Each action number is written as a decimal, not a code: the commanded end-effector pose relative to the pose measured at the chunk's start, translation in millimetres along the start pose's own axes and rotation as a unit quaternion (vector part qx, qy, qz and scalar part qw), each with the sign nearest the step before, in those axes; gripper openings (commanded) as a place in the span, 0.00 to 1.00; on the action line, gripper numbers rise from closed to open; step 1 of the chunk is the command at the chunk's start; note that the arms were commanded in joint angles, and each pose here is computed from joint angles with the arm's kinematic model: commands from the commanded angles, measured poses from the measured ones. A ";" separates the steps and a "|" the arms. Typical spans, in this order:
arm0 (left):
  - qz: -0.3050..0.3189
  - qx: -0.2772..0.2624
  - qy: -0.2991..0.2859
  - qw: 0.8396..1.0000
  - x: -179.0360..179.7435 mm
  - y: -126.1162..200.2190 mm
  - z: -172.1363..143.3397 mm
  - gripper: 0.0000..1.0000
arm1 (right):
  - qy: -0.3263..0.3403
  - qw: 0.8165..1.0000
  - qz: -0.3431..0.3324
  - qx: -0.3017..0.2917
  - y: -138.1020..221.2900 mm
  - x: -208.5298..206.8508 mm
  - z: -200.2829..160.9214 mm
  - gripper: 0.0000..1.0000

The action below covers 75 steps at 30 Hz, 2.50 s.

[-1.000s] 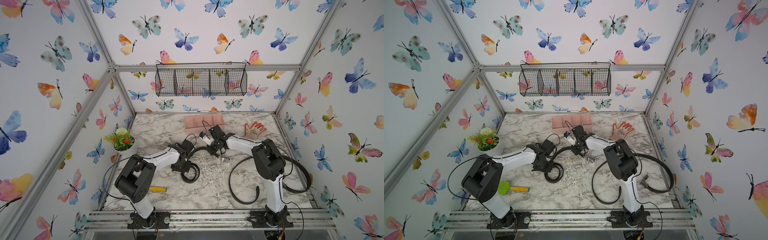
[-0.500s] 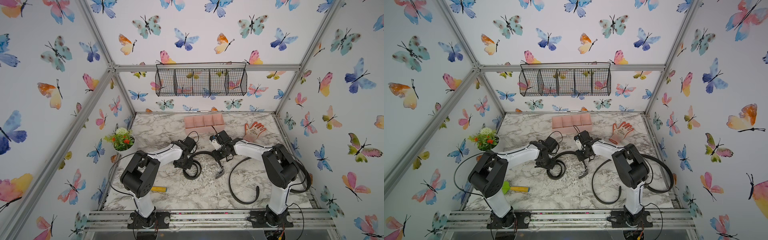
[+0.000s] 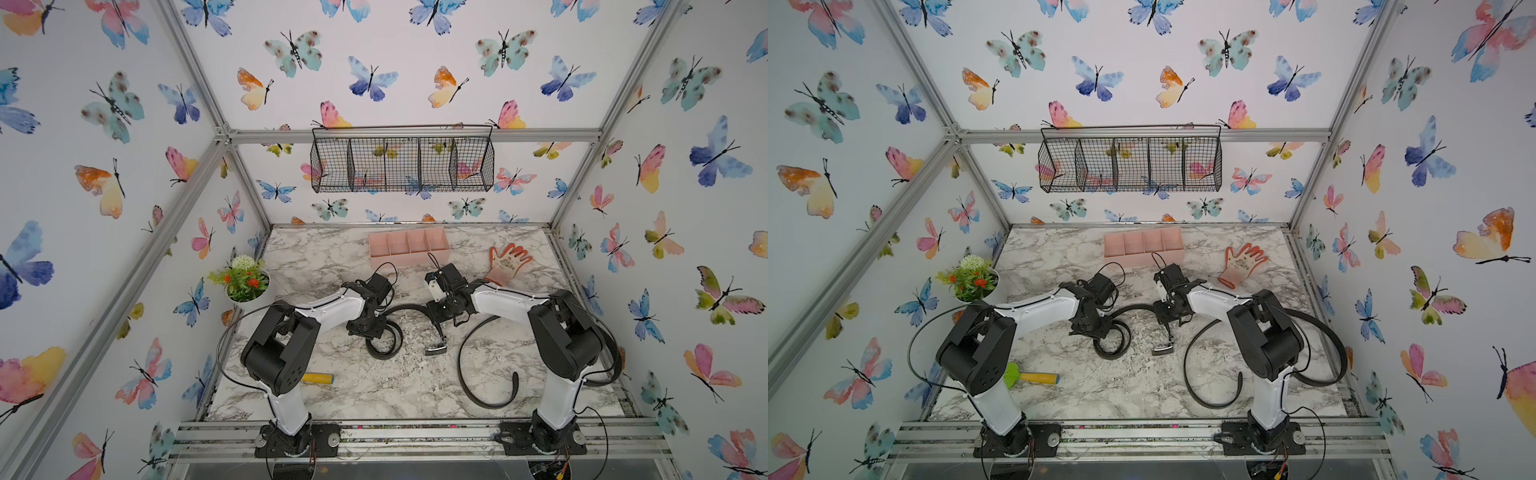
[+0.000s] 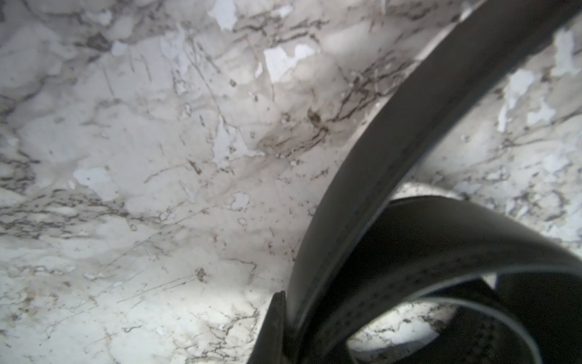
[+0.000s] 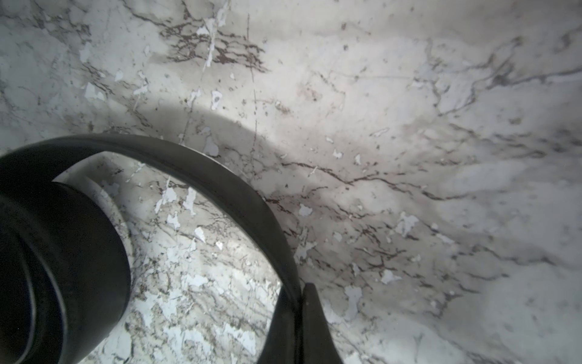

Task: Place the belts into the storage roll
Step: Roll the belt at the center of the board.

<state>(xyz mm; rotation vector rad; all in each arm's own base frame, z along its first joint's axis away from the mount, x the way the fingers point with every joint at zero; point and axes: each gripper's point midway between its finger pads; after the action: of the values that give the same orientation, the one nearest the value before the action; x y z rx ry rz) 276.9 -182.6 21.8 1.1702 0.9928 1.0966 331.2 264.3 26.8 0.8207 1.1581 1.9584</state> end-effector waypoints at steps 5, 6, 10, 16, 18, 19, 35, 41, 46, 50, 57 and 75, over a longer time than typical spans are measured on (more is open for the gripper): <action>0.011 0.033 0.001 0.999 6.5 -19.9 -15.9 0.15 | -0.057 0.997 -0.026 0.035 3.7 -25.8 -22.7 0.03; 0.011 0.034 0.000 0.999 6.1 -20.2 -16.1 0.16 | -0.058 0.997 -0.027 0.036 3.4 -26.9 -23.2 0.03; 0.011 0.035 0.001 0.999 6.4 -20.9 -16.6 0.17 | -0.063 0.997 -0.032 0.040 4.4 -29.7 -28.0 0.03; 0.012 0.034 0.002 0.999 6.9 -20.5 -16.4 0.18 | -0.084 0.995 -0.039 0.037 6.7 -41.9 -32.9 0.03; 0.012 0.034 0.001 0.999 6.7 -20.3 -16.7 0.18 | -0.089 0.995 -0.040 0.036 7.3 -46.2 -33.1 0.03; 0.011 0.033 0.002 0.999 7.0 -20.1 -16.7 0.18 | -0.091 0.994 -0.041 0.035 8.0 -47.8 -32.8 0.03; 0.011 0.036 0.001 0.999 7.7 -19.8 -19.7 0.19 | -0.115 0.992 -0.052 0.025 17.3 -77.2 -26.4 0.03; 0.013 0.037 0.001 0.999 8.0 -20.2 -20.2 0.19 | -0.119 0.991 -0.052 0.021 19.1 -84.5 -20.7 0.03; 0.013 0.040 0.001 0.999 8.4 -21.5 -21.4 0.19 | -0.130 0.990 -0.059 0.023 19.2 -94.2 -24.3 0.03; 0.016 0.043 0.002 0.999 9.7 -22.5 -23.0 0.20 | -0.142 0.988 -0.061 0.020 21.6 -104.0 -27.2 0.03; 0.012 0.047 0.030 0.998 8.6 -24.7 -9.5 0.03 | -0.127 0.992 -0.012 0.018 27.7 -69.2 -37.3 0.03; 0.032 0.025 0.077 0.996 -0.6 -30.0 42.6 0.00 | -0.044 0.986 0.160 -0.029 43.9 136.9 -91.0 0.25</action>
<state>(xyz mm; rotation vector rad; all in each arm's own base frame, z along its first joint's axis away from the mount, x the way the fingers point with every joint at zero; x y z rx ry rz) 331.4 -206.5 19.2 1.0934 1.0974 1.2024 165.3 314.1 29.5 1.1052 1.0934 2.1200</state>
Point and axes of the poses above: each gripper's point midway between its finger pads, its own y axis back along the fingers, its own x axis along the line the jaws close on, z = x × y, and after that the axes turned 7 degrees about y, right-handed
